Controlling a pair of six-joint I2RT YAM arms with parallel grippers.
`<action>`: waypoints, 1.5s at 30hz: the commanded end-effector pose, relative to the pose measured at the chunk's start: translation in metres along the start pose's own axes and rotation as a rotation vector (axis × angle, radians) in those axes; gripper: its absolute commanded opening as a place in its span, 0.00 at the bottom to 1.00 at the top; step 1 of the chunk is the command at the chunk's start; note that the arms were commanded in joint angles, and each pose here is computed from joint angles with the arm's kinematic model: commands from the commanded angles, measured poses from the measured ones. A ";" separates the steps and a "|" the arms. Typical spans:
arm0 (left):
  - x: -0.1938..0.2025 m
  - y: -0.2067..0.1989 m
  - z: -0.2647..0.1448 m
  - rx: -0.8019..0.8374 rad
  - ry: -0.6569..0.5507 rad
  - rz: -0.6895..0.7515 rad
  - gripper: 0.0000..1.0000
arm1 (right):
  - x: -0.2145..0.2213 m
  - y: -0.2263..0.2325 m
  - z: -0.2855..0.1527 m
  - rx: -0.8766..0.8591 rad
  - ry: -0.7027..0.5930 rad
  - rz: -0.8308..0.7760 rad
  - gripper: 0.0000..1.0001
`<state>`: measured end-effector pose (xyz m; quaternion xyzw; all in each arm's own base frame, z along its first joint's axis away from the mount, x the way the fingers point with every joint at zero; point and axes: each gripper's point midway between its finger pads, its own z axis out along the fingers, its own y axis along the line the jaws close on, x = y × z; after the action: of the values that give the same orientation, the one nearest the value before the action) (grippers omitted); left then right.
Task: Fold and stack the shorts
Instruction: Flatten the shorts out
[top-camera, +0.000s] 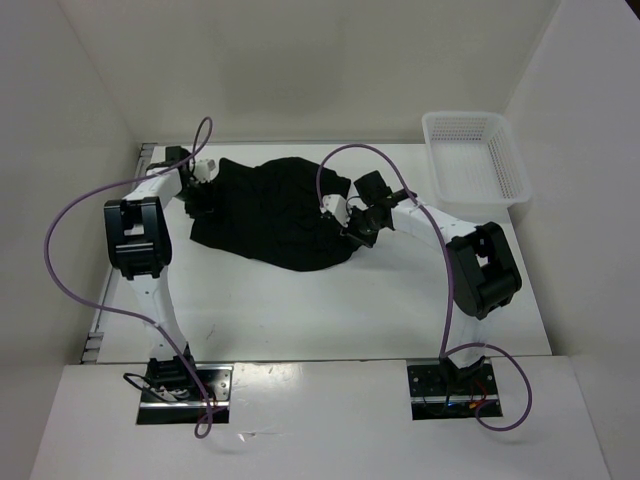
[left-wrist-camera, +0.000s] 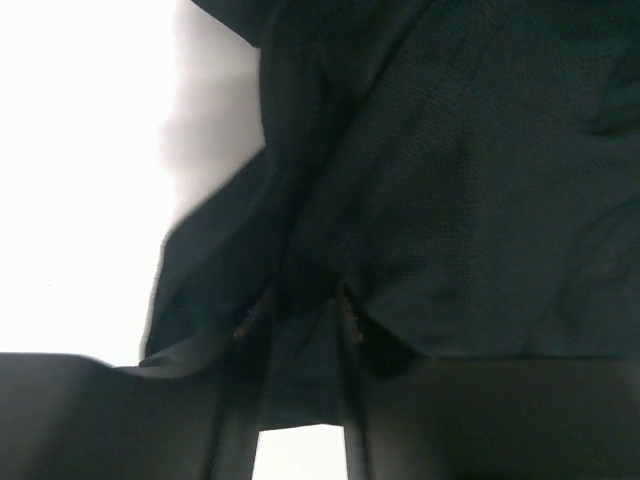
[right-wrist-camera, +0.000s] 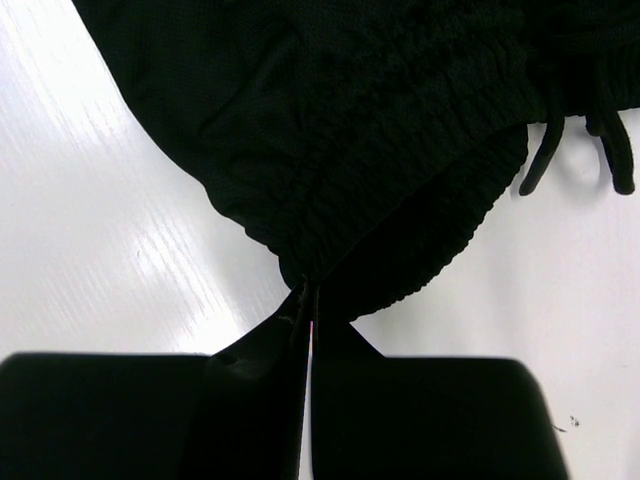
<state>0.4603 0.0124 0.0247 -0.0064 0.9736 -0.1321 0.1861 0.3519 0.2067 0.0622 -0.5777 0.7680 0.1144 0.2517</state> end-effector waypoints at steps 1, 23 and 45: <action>0.014 -0.012 0.007 0.063 0.060 -0.009 0.33 | -0.004 0.004 -0.002 -0.001 -0.011 -0.030 0.00; 0.034 0.050 -0.166 -0.122 -0.114 -0.201 0.00 | -0.010 -0.005 -0.040 0.053 -0.054 0.099 0.00; 0.266 0.045 -0.169 -0.399 0.551 -0.256 0.00 | 0.083 0.168 -0.064 -0.336 0.350 -0.365 0.00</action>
<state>0.1645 0.0676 0.0657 -0.1479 0.9836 -0.0205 -0.1010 0.1662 0.1806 0.0542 -0.7356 0.6638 0.1196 0.0627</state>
